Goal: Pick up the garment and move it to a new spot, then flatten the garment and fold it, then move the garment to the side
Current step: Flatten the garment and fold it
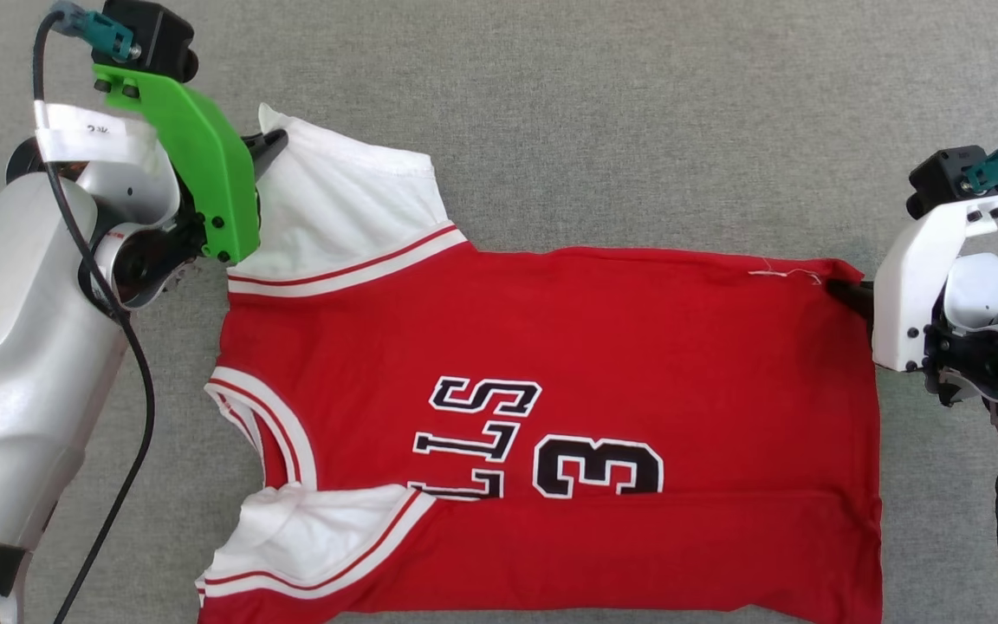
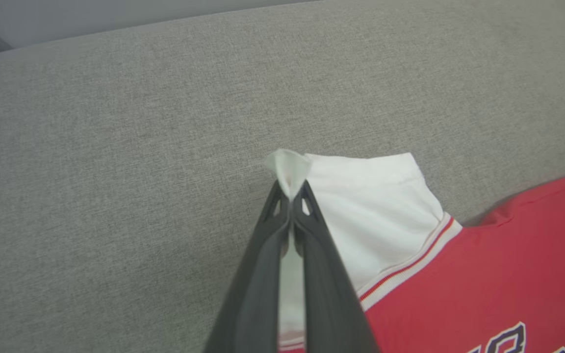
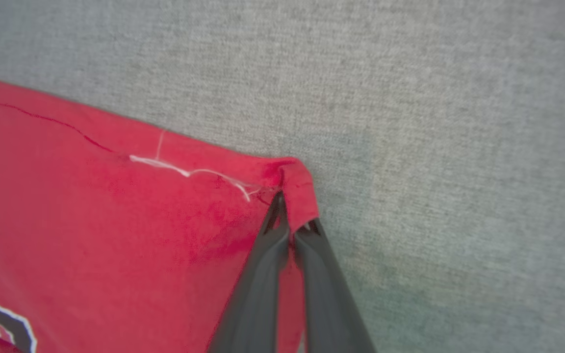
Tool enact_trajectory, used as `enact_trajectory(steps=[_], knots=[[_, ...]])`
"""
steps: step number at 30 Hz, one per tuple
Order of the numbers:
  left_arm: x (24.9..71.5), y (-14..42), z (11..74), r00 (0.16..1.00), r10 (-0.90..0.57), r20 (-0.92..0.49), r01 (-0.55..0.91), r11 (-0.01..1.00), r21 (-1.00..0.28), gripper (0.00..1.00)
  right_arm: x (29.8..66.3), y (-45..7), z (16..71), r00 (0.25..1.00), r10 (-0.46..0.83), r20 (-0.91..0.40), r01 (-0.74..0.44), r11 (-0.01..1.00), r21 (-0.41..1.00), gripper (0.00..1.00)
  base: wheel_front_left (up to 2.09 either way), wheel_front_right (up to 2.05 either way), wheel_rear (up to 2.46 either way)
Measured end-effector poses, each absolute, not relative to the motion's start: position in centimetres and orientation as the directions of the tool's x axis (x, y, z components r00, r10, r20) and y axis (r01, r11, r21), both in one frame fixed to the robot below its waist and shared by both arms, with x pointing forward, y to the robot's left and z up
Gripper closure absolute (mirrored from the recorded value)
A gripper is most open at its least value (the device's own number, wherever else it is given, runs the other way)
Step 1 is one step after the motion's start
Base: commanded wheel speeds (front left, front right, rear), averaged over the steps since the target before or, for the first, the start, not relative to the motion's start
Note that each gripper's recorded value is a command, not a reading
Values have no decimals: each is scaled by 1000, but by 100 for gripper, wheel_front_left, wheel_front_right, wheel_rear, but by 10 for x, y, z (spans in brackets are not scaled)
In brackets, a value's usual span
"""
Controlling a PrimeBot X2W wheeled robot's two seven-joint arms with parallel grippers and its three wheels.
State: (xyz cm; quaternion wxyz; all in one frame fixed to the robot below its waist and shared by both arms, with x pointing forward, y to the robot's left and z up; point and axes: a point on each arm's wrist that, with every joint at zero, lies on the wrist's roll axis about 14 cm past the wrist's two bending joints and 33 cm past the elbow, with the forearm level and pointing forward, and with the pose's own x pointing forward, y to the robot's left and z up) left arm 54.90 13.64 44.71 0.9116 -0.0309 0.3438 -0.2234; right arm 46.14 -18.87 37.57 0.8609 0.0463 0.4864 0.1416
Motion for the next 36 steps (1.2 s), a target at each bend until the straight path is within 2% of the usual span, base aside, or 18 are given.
enact_trajectory(steps=[6,9,16,20,36], knots=[[539,146,464,706,-431,-562,366,901,-232,100,479,-193,415,620,292,-728,-197,956,216,100,0,0,0],[529,152,474,734,-433,-523,349,902,-255,100,474,-196,426,653,286,-702,-191,958,213,100,0,0,0],[484,163,479,774,-430,-464,288,892,-347,100,436,-198,425,671,284,-686,-169,958,231,100,0,0,0],[421,182,463,798,-376,-471,171,890,-422,100,397,-187,422,682,301,-667,-163,951,263,100,0,0,0],[321,193,422,760,-305,-574,-19,873,-488,100,332,-185,396,685,273,-675,-51,943,330,100,0,0,0]])
